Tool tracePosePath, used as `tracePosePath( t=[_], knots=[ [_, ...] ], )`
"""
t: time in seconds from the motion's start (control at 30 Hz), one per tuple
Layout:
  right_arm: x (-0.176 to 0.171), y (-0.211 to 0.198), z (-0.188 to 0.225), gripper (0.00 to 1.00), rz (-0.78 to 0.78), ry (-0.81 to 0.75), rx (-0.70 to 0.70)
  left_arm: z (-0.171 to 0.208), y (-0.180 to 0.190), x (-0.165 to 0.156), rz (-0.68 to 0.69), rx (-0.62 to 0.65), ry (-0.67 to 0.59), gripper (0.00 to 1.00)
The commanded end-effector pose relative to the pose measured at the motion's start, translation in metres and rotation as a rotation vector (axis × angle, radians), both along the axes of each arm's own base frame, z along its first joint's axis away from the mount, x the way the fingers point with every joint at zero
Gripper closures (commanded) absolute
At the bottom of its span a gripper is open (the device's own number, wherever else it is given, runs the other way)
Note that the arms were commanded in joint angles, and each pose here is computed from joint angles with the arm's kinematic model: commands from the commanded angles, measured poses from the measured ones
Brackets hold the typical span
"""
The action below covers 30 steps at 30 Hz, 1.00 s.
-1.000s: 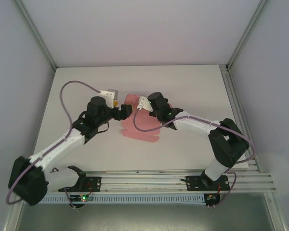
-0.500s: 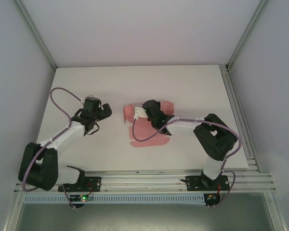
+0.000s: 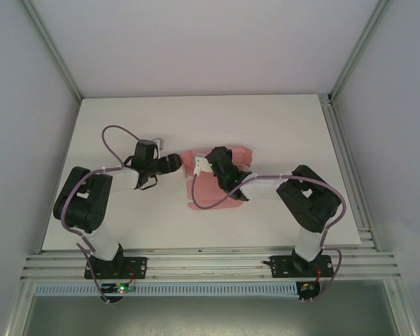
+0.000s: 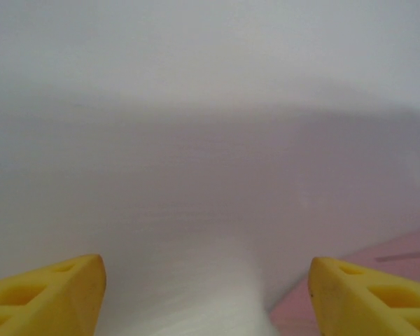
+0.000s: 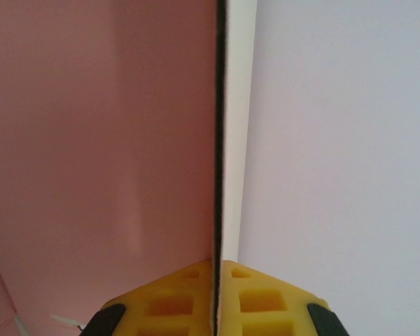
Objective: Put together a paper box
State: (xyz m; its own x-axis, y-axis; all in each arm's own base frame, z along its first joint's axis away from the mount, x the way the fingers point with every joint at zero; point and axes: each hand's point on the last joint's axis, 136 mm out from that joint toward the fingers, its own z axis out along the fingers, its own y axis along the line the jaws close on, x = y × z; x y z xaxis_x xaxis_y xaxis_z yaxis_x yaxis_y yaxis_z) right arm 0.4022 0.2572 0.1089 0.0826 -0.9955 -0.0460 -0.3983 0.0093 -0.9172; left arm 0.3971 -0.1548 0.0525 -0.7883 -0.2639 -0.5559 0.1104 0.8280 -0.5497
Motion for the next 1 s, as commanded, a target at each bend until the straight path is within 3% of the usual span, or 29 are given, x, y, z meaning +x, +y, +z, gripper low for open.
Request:
tracePosePath(
  t=[0.0, 0.4, 0.8, 0.97],
  knots=[
    [-0.007, -0.001, -0.009, 1.00, -0.003, 0.030, -0.001, 0.042, -0.040, 0.006, -0.235, -0.123, -0.226, 0.28],
    [-0.007, -0.004, -0.013, 1.00, -0.015, 0.077, 0.030, 0.036, -0.074, -0.021, -0.427, -0.143, -0.242, 0.44],
    [-0.006, -0.012, -0.016, 1.00, -0.043, 0.094, 0.027, 0.017, -0.077, -0.052, -0.450, -0.107, -0.178, 0.46],
    [-0.011, -0.013, -0.019, 1.00, -0.036, 0.102, 0.020, 0.026, -0.075, -0.049, -0.434, -0.098, -0.217, 0.46]
  ],
)
